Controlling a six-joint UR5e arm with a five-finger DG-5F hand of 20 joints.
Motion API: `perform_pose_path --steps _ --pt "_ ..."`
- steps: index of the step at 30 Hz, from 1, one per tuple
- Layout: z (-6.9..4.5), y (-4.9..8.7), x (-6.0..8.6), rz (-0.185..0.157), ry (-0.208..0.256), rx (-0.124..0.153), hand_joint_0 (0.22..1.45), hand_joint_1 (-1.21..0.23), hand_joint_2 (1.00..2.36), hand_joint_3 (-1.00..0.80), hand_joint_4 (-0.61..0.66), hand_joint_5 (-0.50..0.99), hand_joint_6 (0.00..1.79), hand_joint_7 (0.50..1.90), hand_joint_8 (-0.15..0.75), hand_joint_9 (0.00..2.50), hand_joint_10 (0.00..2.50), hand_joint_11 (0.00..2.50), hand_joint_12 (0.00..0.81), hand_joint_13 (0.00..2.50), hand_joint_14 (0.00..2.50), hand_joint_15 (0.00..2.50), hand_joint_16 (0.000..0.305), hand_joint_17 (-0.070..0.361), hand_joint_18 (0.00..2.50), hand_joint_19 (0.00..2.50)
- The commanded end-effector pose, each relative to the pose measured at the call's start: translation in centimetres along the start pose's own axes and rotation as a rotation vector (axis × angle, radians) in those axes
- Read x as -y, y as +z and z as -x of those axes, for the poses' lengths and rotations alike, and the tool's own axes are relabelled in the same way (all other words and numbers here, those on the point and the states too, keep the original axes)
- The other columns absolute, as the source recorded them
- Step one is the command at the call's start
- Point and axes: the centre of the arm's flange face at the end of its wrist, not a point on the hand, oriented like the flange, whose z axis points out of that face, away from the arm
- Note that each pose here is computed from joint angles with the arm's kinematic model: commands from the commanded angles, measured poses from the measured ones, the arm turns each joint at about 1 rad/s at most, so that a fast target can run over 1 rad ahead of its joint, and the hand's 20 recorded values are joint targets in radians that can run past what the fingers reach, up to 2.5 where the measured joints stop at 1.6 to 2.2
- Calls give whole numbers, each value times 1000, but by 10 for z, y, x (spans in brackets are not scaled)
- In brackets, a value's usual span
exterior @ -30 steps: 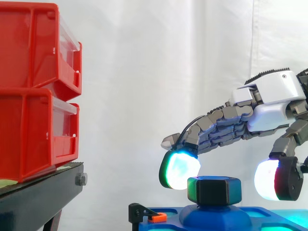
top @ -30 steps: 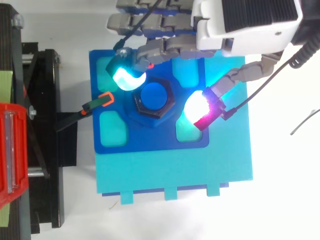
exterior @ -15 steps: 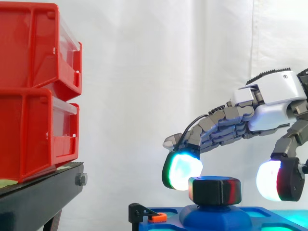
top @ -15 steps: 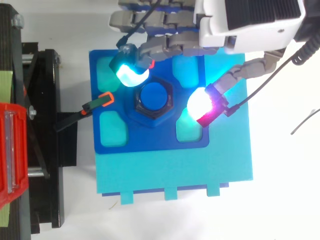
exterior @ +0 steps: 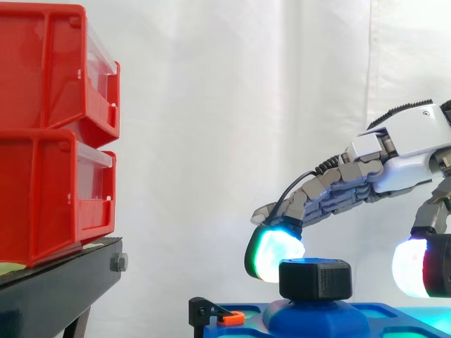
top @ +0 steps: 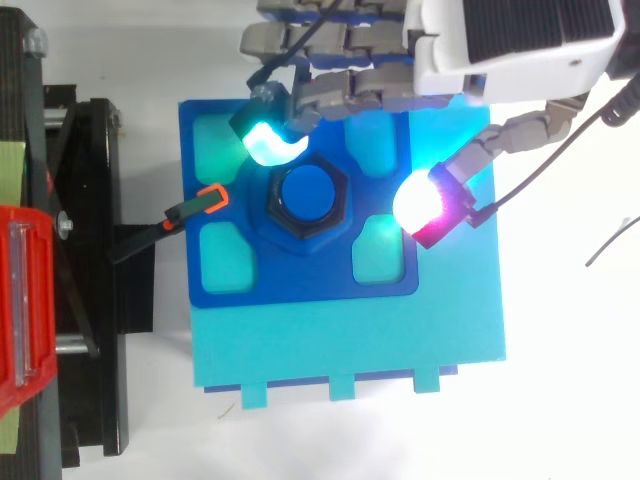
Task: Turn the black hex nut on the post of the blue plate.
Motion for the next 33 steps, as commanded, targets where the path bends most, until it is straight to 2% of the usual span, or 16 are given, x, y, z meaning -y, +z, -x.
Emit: perform_pose_path --steps 1,3,22,25,26,33 --pt "5 -3 -2 0 -8 5 488 -792 1000 -500 122 -287 502 691 139 0 0 0 295 0 0 0 40 90 0 54" --pt "12 -7 -4 1 -22 15 489 -789 1000 -500 122 -287 502 691 141 0 0 0 294 0 0 0 40 90 0 55" --pt "11 -11 -5 -4 -34 -8 490 -787 1000 -500 122 -288 502 691 139 0 0 0 291 0 0 0 40 89 7 65" --pt "14 -12 -6 -5 -34 -4 492 -787 1000 -500 122 -288 502 690 139 0 0 0 290 0 0 0 40 89 8 65" --pt "18 -15 -10 -4 -40 -3 492 -788 1000 -500 121 -288 502 690 139 0 0 0 290 0 0 0 40 89 9 75" --pt "18 -19 -11 -17 -47 -24 492 -786 1000 -500 122 -288 502 692 138 0 0 0 290 0 0 0 39 89 11 74"
